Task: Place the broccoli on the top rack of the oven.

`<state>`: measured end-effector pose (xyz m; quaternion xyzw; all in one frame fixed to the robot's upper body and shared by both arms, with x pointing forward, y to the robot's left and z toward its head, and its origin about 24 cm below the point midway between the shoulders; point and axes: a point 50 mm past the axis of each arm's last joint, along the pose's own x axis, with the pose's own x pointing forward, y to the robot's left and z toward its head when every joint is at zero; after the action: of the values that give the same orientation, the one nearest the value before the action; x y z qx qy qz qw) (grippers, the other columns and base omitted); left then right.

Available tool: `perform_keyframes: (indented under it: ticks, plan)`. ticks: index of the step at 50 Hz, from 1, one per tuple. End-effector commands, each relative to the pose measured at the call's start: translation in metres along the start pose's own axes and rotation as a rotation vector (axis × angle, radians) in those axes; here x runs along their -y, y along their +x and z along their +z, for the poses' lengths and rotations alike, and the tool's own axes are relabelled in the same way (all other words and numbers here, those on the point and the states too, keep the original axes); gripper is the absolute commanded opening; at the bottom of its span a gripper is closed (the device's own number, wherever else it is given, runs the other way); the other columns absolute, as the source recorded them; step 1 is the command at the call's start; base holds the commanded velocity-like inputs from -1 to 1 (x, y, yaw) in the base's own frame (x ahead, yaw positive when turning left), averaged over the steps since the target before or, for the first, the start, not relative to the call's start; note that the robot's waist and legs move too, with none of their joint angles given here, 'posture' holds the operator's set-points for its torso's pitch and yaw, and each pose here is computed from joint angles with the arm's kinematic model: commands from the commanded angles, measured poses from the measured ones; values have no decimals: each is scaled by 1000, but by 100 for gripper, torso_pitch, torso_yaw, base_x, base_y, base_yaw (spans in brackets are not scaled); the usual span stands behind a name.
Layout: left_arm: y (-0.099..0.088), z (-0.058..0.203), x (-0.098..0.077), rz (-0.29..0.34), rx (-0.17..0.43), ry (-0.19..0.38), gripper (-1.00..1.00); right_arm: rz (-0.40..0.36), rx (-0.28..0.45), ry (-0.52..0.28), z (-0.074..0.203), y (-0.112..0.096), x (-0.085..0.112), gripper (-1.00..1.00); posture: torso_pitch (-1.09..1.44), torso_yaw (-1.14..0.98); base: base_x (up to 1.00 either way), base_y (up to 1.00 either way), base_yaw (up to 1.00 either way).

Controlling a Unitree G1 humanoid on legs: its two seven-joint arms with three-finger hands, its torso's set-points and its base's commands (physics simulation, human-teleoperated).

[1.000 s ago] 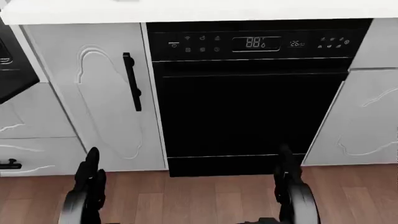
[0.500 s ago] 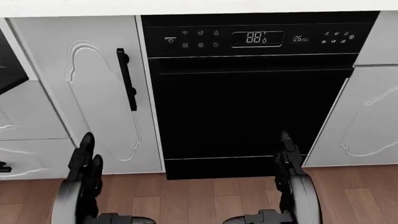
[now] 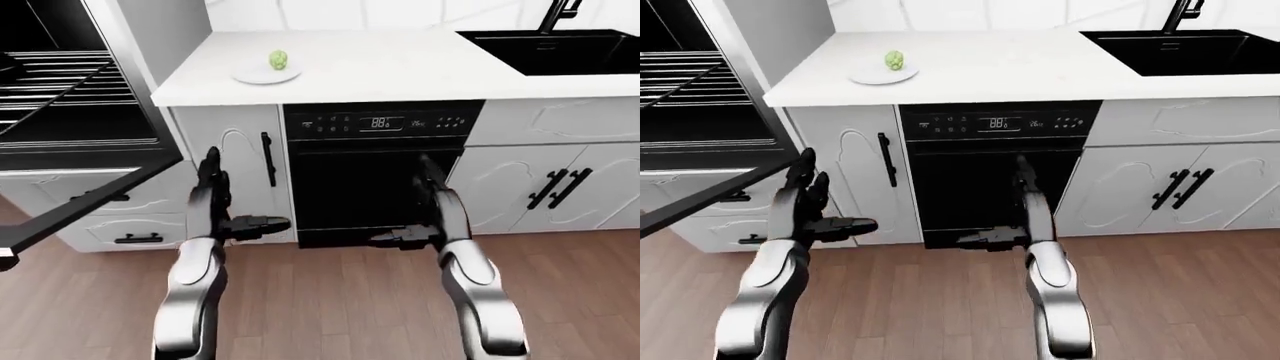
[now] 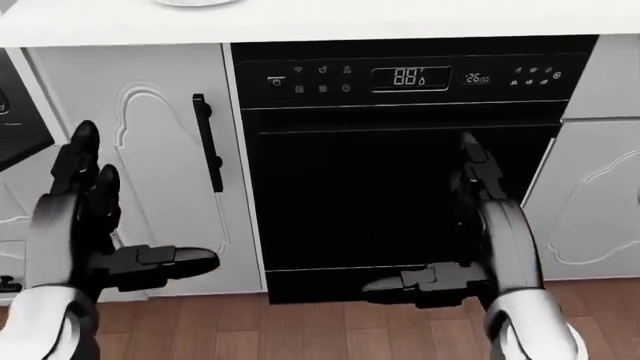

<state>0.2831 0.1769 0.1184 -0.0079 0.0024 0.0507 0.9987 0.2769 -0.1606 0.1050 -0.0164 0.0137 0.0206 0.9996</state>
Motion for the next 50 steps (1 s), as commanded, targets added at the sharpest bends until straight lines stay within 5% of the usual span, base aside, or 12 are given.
perform_keyframes:
  ticks: [1,9,21,50]
  plan:
    - [3,19,-2,5,62,5,100,-18,71,16,24,1,5,100,0,0,0,0,0]
    - [9,49,-7,21,92,16,100,-66,110,-49,59,5,14,100,0,0,0,0,0]
    - [20,81,-11,40,136,30,100,-28,138,-60,94,10,13,100,0,0,0,0,0]
    - [25,94,-20,63,145,31,100,-18,148,-68,105,14,12,100,0,0,15,0,0]
